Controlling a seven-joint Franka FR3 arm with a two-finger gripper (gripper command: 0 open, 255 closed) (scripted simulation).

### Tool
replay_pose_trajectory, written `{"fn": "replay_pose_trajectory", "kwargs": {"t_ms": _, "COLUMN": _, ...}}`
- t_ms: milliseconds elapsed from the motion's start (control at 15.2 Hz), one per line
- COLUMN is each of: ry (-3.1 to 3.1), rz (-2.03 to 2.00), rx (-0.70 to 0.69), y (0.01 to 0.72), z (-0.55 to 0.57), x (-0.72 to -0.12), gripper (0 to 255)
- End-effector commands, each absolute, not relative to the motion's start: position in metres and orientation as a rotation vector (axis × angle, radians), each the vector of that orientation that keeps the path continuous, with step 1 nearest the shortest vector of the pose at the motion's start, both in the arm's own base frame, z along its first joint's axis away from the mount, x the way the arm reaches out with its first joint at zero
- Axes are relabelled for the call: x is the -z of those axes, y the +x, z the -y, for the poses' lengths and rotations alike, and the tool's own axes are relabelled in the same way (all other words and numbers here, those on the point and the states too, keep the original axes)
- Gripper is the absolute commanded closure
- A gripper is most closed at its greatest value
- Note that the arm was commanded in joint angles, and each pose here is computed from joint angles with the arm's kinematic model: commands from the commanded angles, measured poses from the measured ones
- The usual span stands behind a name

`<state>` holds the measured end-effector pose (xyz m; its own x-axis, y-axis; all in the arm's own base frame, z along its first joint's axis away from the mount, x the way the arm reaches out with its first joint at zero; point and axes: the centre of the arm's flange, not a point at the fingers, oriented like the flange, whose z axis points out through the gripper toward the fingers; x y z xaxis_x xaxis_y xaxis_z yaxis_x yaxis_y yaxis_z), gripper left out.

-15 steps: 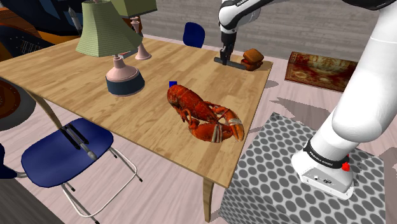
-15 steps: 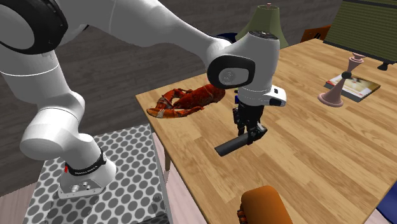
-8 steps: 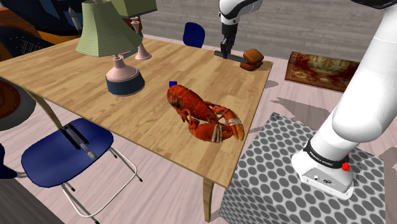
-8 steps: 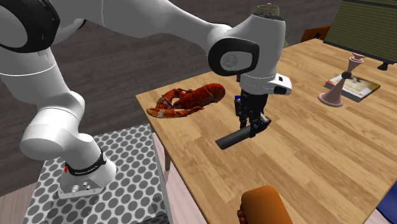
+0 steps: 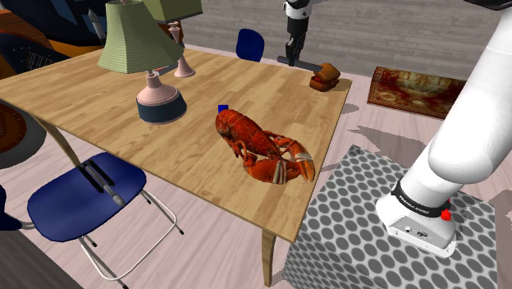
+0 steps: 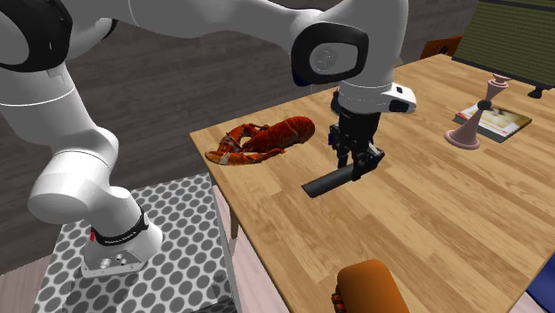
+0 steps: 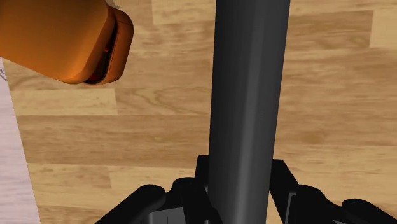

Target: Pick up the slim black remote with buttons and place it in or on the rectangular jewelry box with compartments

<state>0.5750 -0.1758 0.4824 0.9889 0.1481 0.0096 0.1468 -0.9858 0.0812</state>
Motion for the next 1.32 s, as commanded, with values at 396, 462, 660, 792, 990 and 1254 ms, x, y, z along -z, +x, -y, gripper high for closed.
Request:
{"fn": "replay_pose_trajectory", "kwargs": {"t_ms": 396, "ry": 3.053, "rz": -0.227, "rx": -0.023, "y": 0.553, "z": 0.266, "x": -0.484, "gripper": 255}}
{"fn": "replay_pose_trajectory", "kwargs": {"t_ms": 462, "ry": 3.053, "rz": -0.227, "rx": -0.023, "y": 0.550, "z": 0.279, "x": -0.483, "gripper": 255}}
{"fn": "replay_pose_trajectory", "kwargs": {"t_ms": 660, "ry": 3.053, "rz": -0.227, "rx": -0.023, "y": 0.541, "z": 0.317, "x": -0.481, "gripper": 255}}
{"fn": "replay_pose_trajectory", "kwargs": {"t_ms": 792, "ry": 3.053, "rz": -0.227, "rx": -0.023, "y": 0.535, "z": 0.343, "x": -0.480, "gripper": 255}}
{"fn": "replay_pose_trajectory", "kwargs": {"t_ms": 990, "ry": 3.053, "rz": -0.227, "rx": -0.023, "y": 0.526, "z": 0.381, "x": -0.479, "gripper": 255}}
{"fn": "replay_pose_trajectory", "kwargs": {"t_ms": 1254, "ry": 3.053, "rz": -0.226, "rx": -0.023, "y": 0.523, "z": 0.395, "x": -0.462, "gripper": 255}}
